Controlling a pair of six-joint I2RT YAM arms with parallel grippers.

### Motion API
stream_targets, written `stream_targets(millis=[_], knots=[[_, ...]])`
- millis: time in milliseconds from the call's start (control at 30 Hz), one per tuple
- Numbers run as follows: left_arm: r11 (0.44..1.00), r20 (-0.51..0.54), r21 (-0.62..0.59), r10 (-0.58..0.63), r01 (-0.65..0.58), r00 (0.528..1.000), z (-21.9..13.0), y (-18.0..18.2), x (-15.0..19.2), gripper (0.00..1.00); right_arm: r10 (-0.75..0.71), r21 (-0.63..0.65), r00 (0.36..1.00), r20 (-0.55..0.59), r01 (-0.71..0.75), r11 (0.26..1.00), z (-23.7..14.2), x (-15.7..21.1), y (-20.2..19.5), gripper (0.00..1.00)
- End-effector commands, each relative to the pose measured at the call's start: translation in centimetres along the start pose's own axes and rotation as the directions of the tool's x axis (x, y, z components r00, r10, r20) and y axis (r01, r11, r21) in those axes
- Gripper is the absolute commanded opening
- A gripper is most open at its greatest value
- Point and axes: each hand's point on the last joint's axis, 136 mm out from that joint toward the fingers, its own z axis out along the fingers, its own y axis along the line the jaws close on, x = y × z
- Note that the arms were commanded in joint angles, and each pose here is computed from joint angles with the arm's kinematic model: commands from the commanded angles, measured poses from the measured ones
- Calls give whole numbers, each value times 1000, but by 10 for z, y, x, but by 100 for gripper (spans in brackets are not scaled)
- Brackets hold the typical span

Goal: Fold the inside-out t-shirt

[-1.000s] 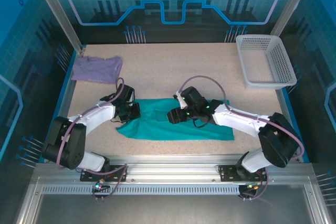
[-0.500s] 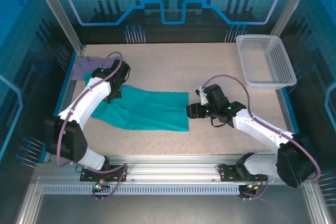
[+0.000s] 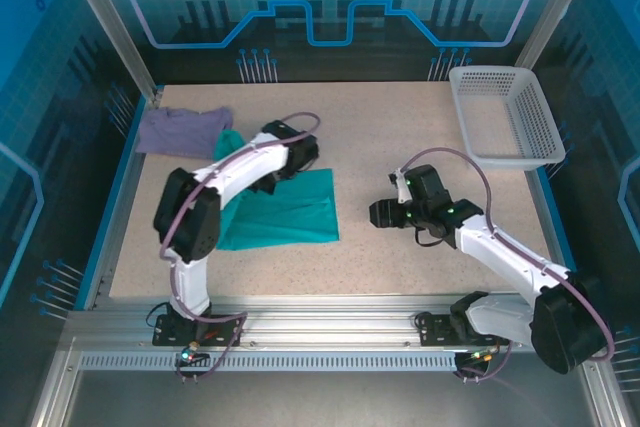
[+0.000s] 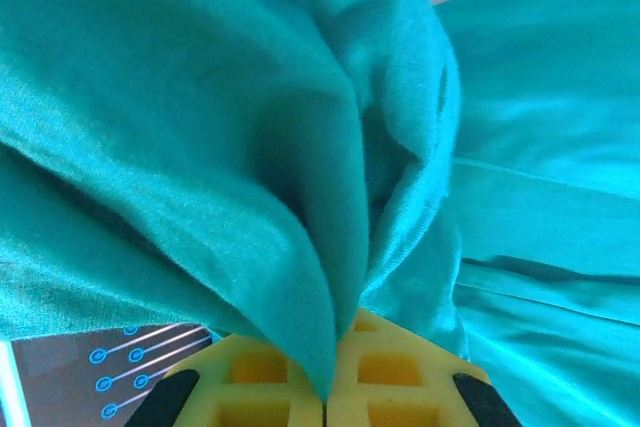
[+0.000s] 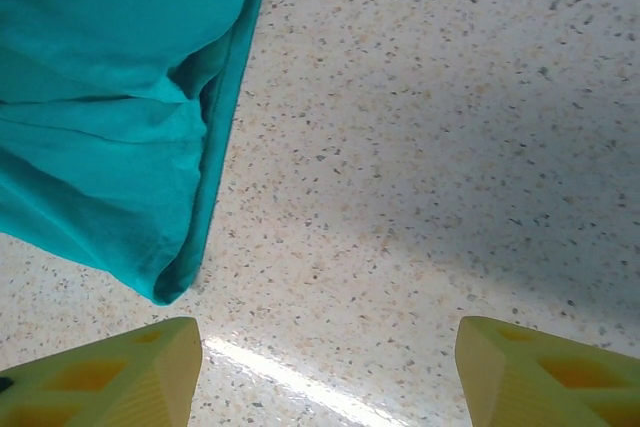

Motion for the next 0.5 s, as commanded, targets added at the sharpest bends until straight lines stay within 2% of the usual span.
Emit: stream_targets(millis=[0,33,67,100,133,233,333,467], knots=[[998,1,45,34,-34,999,-26,-37,2,0,11,7,1000,2,-11,1000,-7,3,-9,69],[995,7,87,42,-43,999,-32,-56,-1,0,15,11,1000,5,-15,1000,-9,3,-11,69],[987,14,148,53,-55,998,-38,-80,-5,5,20,15,1000,9,-20,1000,-11,3,-13,69],[976,25,212,54,-58,998,-47,-103,-10,24,21,19,1000,14,-22,1000,-12,2,-15,69],[960,36,272,59,-67,998,-56,-122,-16,37,24,21,1000,18,-24,999,-14,2,-16,69],[907,93,414,47,-81,995,-91,-166,-38,60,26,36,999,25,-27,999,-20,2,-21,69],[857,156,509,4,-84,988,-126,-173,-56,66,38,60,998,41,-41,997,-27,5,-27,69],[773,199,632,-93,-55,976,-154,-148,-51,73,61,76,995,82,-68,995,-33,7,-33,69]])
